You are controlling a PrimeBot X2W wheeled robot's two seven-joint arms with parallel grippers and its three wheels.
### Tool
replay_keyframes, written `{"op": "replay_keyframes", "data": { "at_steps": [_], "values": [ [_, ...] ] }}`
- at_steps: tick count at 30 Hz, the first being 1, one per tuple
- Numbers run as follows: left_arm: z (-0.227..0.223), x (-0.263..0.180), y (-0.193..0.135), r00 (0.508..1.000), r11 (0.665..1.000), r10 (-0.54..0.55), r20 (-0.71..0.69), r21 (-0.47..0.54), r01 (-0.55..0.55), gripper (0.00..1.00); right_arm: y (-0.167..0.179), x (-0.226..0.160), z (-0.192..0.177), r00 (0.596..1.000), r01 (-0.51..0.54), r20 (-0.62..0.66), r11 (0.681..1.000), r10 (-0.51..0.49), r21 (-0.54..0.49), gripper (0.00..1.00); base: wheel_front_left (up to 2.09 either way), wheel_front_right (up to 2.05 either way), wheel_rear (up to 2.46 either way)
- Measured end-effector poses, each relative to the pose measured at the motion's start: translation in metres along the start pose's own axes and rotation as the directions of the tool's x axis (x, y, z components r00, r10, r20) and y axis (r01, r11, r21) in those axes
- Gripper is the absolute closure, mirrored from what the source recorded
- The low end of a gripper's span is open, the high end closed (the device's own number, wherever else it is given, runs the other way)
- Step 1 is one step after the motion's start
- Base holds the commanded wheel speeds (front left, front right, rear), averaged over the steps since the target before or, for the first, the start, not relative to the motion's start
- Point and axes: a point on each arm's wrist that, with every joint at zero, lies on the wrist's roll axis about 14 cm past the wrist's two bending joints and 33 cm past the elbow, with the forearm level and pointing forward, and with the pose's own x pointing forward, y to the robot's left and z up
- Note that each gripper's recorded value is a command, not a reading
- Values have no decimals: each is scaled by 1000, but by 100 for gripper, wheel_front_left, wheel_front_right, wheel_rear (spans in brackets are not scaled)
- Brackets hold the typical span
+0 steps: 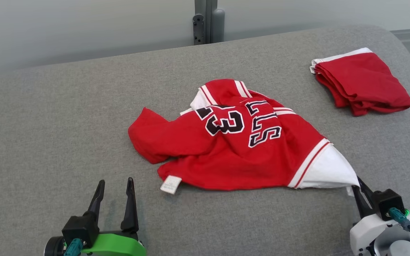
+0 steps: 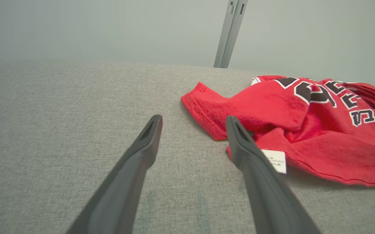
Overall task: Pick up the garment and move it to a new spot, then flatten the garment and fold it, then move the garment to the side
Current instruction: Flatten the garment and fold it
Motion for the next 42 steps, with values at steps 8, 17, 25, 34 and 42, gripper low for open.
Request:
{"op": "replay_keyframes", "data": {
  "at_steps": [8, 17, 25, 34, 42],
  "values": [
    [-1, 5, -5, 1000, 1000, -19, -3, 5, 19, 0, -25, -9, -10, 996, 79, -31, 997, -79, 6, 0, 0, 0, 0],
    [-5, 11, -13, 998, 998, -55, -16, 3, 55, 0, -77, -26, 1, 971, 238, 9, 971, -238, 11, 0, 0, 0, 0],
    [-18, 51, -25, 989, 994, -109, -97, -15, 108, 0, -91, -28, 62, 933, 298, 200, 954, -299, 38, 0, 0, 0, 0],
    [-60, 87, -10, 950, 994, -56, -306, -102, 25, 0, -66, -17, 91, 929, 238, 283, 971, -238, 34, 0, 0, 0, 0],
    [-78, 97, -39, 918, 980, -157, -363, -173, 99, 100, -74, -22, 89, 927, 261, 273, 965, -257, 21, 0, 0, 0, 0]
  ]
}}
